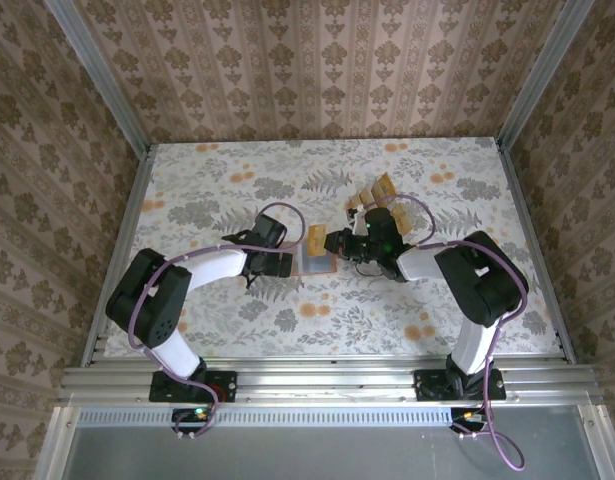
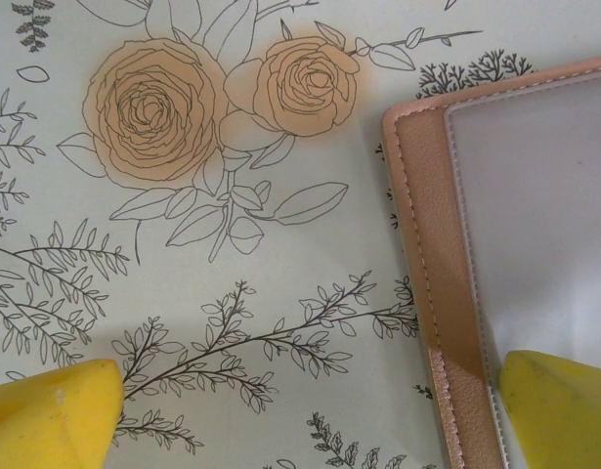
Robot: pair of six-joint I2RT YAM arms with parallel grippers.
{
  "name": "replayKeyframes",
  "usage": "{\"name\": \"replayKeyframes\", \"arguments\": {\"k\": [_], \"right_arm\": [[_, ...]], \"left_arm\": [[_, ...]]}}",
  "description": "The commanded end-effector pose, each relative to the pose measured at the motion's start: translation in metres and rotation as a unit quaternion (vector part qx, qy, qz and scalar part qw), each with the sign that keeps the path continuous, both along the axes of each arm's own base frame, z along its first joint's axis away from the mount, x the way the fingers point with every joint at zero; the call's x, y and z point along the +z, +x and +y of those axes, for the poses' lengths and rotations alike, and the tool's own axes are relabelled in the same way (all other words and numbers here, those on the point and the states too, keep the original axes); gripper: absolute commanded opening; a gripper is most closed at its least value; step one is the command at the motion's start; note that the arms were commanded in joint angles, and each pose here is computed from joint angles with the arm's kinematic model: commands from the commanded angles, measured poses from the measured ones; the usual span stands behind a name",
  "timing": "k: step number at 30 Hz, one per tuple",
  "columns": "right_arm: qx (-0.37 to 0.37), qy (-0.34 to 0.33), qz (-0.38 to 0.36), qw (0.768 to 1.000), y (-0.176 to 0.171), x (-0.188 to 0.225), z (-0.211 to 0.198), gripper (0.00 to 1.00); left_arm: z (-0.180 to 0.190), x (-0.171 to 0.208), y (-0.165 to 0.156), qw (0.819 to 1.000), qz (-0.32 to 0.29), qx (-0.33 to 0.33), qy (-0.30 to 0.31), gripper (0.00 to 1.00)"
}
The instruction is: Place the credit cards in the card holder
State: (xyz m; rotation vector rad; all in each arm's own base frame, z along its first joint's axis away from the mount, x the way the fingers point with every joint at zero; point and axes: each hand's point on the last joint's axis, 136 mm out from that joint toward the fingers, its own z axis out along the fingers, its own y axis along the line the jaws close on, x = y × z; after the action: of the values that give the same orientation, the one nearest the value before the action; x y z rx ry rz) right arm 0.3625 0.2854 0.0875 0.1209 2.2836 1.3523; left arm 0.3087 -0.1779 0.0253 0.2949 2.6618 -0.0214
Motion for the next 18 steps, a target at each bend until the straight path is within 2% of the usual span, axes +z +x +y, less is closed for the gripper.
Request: {"name": "replayKeyframes", "arguments": {"k": [1,18], "right_arm": [[0.024,0.006,-0.009,1.000,-0.001,-0.001,0.012,0.00],[0.041,-0.001,-0.003,0.999,-0.002,-0.035,0.019,0.00]], "left_arm": [[0.012,-0.005,-0.014,1.000,0.021,0.006,0.021,1.00],[0.015,-0.013,-0.014,0.999,0.027,0.008,0.035,1.00]]}}
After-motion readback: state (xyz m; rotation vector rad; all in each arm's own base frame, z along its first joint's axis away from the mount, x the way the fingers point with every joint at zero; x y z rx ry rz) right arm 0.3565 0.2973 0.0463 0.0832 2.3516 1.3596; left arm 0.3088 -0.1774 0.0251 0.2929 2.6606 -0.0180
